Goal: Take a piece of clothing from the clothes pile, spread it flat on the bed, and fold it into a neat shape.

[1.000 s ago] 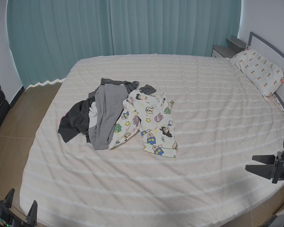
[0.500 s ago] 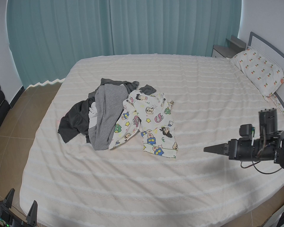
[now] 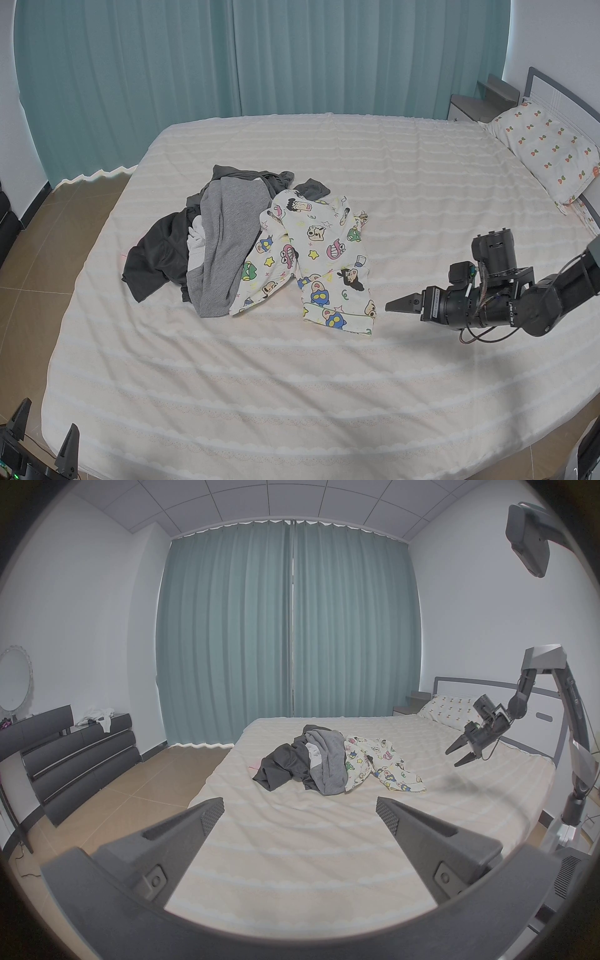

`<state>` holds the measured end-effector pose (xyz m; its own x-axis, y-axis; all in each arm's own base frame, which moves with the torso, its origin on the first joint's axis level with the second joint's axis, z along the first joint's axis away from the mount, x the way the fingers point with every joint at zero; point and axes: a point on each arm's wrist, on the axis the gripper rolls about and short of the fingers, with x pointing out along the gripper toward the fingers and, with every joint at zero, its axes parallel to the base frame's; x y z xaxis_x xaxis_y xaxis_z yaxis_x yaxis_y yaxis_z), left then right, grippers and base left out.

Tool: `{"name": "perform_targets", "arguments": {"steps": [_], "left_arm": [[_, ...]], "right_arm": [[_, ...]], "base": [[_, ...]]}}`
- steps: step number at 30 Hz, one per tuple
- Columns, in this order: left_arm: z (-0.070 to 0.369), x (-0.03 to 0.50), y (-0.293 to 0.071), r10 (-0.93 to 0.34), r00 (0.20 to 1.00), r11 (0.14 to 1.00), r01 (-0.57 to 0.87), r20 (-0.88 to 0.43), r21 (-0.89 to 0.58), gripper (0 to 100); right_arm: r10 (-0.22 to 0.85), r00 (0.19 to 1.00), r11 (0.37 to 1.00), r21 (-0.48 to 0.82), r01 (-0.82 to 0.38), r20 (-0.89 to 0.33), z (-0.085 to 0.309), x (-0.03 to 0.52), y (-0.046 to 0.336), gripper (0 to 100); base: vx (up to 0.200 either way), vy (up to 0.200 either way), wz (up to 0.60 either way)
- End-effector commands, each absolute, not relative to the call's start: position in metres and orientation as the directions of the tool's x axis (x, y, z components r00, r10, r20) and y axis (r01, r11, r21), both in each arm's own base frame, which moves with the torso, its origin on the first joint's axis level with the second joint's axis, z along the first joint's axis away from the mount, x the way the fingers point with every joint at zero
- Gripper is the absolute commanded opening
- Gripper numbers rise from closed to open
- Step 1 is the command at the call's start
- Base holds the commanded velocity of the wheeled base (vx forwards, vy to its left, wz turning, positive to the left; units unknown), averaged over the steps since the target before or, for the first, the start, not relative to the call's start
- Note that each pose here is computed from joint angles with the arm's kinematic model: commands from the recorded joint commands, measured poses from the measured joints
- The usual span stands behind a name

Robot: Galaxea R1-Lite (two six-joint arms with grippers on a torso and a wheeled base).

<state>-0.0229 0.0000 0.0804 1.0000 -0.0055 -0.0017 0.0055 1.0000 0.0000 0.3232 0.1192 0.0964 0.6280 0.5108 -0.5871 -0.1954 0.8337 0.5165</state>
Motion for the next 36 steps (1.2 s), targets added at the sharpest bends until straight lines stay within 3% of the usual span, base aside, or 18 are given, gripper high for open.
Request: {"name": "perform_targets", "arguments": {"steps": [1,8,18,27,32,33,36], "left_arm": [[0.076,-0.023,0.000,-0.006,1.000,1.000,0.006,-0.002,0.000,100],[0.076,-0.023,0.000,-0.005,1.000,1.000,0.005,-0.002,0.000,100],[0.076,-0.023,0.000,-0.006,1.000,1.000,0.006,-0.002,0.000,100],[0.076,-0.023,0.000,-0.005,1.000,1.000,0.005,-0.002,0.000,100],[0.076,-0.023,0.000,-0.005,1.000,1.000,0.005,-0.002,-0.002,100],[0.076,-0.023,0.000,-0.005,1.000,1.000,0.005,-0.002,-0.002,100],[0.076,-0.023,0.000,-0.005,1.000,1.000,0.005,-0.002,-0.002,100]], "right_arm": [[0.470,0.607,0.861,0.484,-0.155,-0.641,0.056,0.357,0.137,100],[0.468,0.623,0.848,0.516,-0.118,-0.627,0.039,0.386,0.164,100],[0.387,0.670,0.882,0.466,-0.069,-0.634,0.012,0.418,0.179,100],[0.420,0.674,0.875,0.467,-0.125,-0.607,0.006,0.423,0.210,100],[0.380,0.709,0.892,0.438,-0.111,-0.594,-0.003,0.432,0.223,100],[0.375,0.712,0.894,0.436,-0.108,-0.593,-0.003,0.434,0.224,0],[0.372,0.712,0.894,0.435,-0.103,-0.596,-0.003,0.434,0.224,0]], "base": [[0.000,0.000,0.00],[0.000,0.000,0.00],[0.000,0.000,0.00],[0.000,0.000,0.00],[0.000,0.000,0.00],[0.000,0.000,0.00],[0.000,0.000,0.00]]}}
